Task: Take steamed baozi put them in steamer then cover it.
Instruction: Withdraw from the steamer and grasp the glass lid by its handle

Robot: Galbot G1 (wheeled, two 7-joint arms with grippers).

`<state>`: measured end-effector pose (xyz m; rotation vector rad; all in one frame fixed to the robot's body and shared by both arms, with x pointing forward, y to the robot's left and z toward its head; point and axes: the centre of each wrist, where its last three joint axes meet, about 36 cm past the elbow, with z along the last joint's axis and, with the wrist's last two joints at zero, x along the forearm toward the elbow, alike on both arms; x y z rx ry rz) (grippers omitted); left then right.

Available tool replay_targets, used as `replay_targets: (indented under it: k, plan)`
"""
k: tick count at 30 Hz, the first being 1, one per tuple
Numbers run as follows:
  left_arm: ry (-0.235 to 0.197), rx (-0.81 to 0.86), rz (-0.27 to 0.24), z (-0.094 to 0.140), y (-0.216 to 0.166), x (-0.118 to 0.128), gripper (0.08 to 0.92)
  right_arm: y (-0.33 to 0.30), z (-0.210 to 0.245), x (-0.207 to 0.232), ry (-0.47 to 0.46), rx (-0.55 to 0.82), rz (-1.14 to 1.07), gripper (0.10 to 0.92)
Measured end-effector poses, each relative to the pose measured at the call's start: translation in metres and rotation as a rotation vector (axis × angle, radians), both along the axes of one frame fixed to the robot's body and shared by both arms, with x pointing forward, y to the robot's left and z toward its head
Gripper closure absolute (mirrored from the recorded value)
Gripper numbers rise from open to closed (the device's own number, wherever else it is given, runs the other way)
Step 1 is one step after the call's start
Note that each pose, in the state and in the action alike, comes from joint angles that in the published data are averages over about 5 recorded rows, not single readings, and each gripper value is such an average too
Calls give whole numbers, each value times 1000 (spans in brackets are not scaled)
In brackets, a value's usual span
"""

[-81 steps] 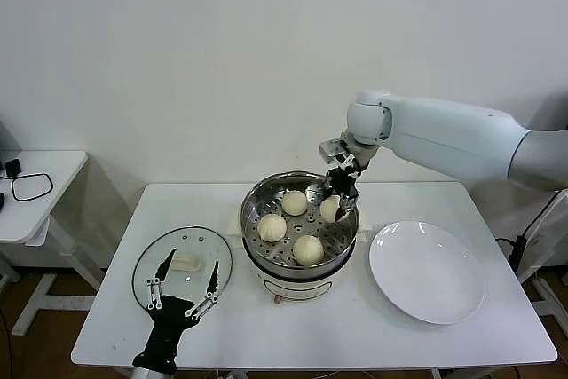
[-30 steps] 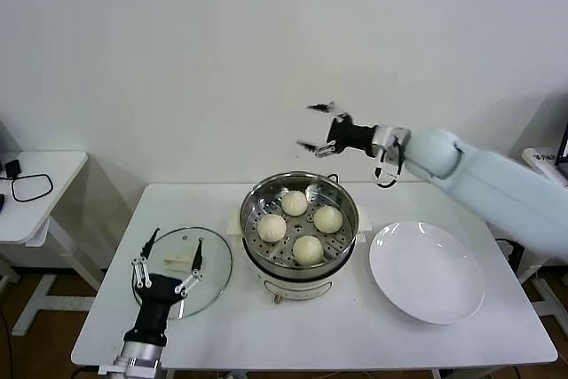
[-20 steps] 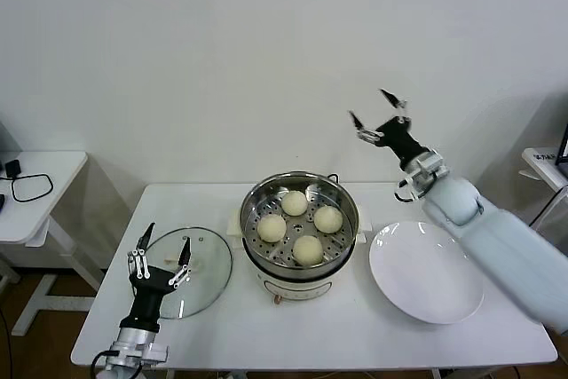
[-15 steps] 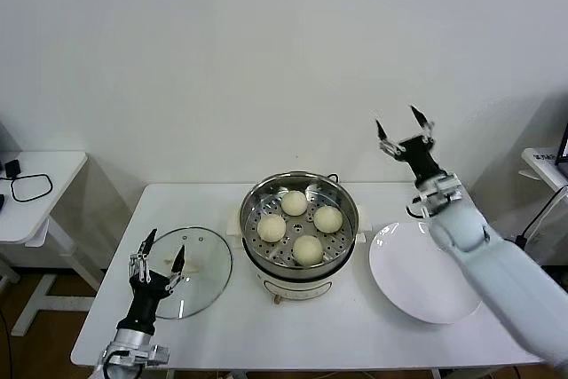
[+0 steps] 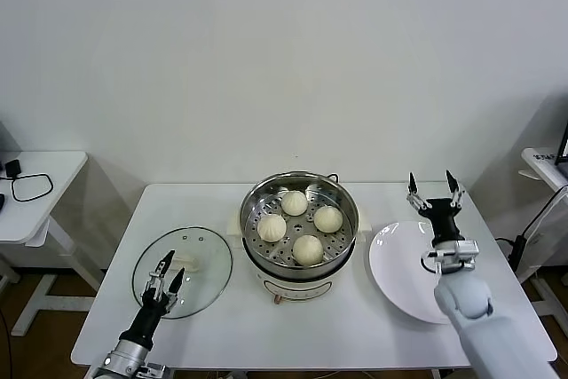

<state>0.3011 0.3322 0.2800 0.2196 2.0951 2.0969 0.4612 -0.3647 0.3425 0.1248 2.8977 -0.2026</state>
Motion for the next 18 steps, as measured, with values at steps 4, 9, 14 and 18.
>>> replay_targets:
  k: [4, 9, 14, 18]
  plan:
    - [6, 60, -7, -10, 5, 4, 177, 3, -14, -14, 19, 17, -20, 200]
    - [12, 121, -9, -19, 12, 11, 177, 6, -26, -27, 36, 32, -39, 200]
    - [14, 155, -3, -24, 15, 20, 177, 9, -35, -36, 51, 41, -51, 200]
    - [14, 174, 7, -28, 17, 28, 177, 10, -40, -40, 59, 45, -58, 200]
